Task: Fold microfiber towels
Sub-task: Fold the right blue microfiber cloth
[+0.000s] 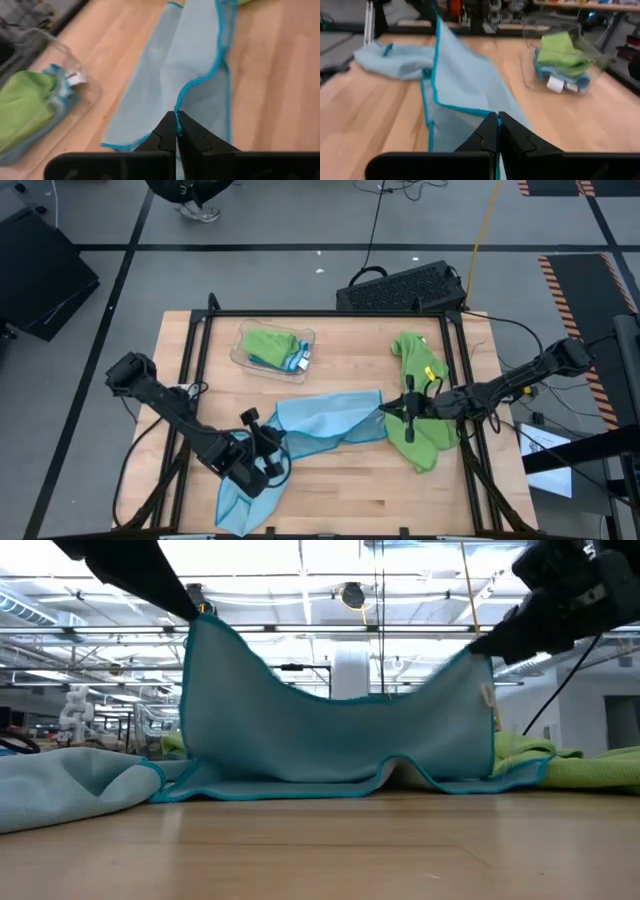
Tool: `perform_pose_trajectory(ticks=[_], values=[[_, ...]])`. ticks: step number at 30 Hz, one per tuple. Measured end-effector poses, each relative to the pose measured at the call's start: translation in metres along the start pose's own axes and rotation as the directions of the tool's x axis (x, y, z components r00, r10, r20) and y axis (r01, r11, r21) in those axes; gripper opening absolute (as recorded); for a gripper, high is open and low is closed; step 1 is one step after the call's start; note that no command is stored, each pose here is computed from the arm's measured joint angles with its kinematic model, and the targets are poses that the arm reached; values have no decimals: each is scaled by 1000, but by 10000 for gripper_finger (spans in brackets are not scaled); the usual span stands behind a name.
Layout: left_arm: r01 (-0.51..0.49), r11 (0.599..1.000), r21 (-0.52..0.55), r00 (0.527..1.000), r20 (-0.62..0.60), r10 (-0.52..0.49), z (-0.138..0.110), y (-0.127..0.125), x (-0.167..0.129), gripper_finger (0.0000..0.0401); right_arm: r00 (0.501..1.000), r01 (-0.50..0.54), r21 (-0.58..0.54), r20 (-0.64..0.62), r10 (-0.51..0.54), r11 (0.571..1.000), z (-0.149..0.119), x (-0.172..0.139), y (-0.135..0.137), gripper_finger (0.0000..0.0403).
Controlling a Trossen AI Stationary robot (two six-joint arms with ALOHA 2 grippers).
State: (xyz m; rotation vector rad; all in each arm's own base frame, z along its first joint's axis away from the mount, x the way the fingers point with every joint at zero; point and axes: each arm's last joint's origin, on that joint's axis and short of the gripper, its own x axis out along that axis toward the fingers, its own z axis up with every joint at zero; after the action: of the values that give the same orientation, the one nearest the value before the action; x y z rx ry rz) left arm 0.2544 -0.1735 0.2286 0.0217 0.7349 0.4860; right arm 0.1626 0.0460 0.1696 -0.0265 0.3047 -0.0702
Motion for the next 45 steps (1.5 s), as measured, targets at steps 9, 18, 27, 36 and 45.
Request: perform_pose_trajectory(ticks=[9,18,27,36,45], values=[[39,999,18,999,-27,-38,-3,-3,-4,5,990,-78,-21,-121,75,997,-12,-1,1,4],[50,999,2,997,-55,-50,-13,-3,5,4,987,-75,-20,-147,71,997,-14,-1,1,4],[99,995,0,990,-102,-99,-24,-2,16,5,978,-65,0,-198,64,998,-32,-3,-2,4],[20,999,27,996,-85,-18,-27,8,27,4,993,-65,9,-103,65,998,-24,-2,-1,4],[-210,978,2,976,65,209,-17,25,38,4,980,200,-34,21,-199,979,-14,-2,-8,4]])
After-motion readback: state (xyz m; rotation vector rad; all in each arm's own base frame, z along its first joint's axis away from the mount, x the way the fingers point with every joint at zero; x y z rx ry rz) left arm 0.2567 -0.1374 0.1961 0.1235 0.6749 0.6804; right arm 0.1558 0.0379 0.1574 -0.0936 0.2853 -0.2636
